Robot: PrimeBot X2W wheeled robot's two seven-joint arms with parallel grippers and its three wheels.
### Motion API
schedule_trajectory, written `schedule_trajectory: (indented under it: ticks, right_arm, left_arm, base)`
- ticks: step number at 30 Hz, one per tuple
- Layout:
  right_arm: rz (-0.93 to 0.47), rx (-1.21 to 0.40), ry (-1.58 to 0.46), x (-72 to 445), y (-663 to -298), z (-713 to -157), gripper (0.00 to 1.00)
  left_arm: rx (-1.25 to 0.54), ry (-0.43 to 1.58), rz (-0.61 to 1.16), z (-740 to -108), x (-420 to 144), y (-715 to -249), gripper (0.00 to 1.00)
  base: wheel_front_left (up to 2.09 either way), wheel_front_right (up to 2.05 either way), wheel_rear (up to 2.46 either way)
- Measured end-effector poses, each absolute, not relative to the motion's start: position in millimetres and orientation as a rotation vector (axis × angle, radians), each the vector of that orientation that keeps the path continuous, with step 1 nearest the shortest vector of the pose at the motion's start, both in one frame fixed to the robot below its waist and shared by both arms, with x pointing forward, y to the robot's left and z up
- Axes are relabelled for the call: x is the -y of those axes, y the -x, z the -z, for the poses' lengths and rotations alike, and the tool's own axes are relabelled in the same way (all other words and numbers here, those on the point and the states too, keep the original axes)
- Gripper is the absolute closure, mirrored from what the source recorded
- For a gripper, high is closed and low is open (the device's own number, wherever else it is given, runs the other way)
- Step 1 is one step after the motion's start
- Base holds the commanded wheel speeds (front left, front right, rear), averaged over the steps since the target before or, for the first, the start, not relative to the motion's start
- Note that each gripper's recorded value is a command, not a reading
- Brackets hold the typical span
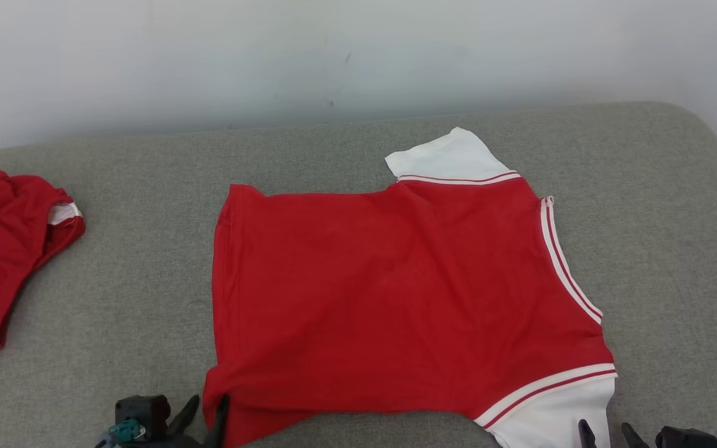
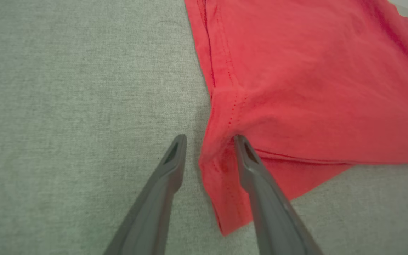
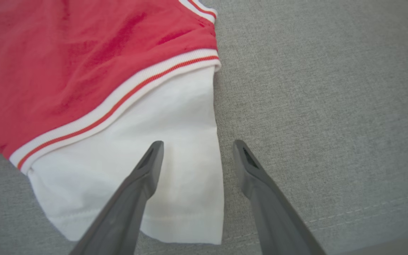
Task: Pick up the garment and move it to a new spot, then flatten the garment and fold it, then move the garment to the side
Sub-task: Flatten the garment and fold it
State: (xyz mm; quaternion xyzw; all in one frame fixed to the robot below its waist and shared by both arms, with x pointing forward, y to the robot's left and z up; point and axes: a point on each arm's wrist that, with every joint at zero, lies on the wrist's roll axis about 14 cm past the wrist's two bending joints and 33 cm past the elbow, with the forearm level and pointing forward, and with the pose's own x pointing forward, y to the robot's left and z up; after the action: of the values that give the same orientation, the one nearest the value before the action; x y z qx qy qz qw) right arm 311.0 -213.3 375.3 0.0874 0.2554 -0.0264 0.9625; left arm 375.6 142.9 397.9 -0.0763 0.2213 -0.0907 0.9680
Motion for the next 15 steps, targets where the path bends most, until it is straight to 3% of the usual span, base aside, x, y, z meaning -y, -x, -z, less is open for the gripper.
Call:
schedule_trajectory:
  ticks: [1,4,5,6,15]
  right_arm:
    - [0.054,-0.515,-0.177,213,-311,-375,0.00]
    - [0.055,-0.516,-0.179,213,-312,-375,0.00]
    - [0.054,-0.516,-0.180,213,-312,-375,0.00]
    - [0.053,-0.516,-0.180,212,-312,-375,0.00]
    - [0.063,-0.523,-0.182,219,-313,-377,0.00]
  left_arm:
    - [-0.447,0.156,0.186,-398,-142,-375,0.40]
    - [-0.440,0.165,0.204,-400,-138,-375,0.56]
    - [-0.435,0.166,0.209,-400,-137,-375,0.85]
    - [-0.436,0.165,0.215,-400,-136,-375,1.00]
    - [-0.373,0.192,0.226,-412,-134,-378,1.00]
  base:
    - [0.00,0.00,0.00]
    - [0.00,0.00,0.00]
    - [0.00,0.00,0.00]
    - [0.00,0.00,0.00]
    - [0.00,0.00,0.00]
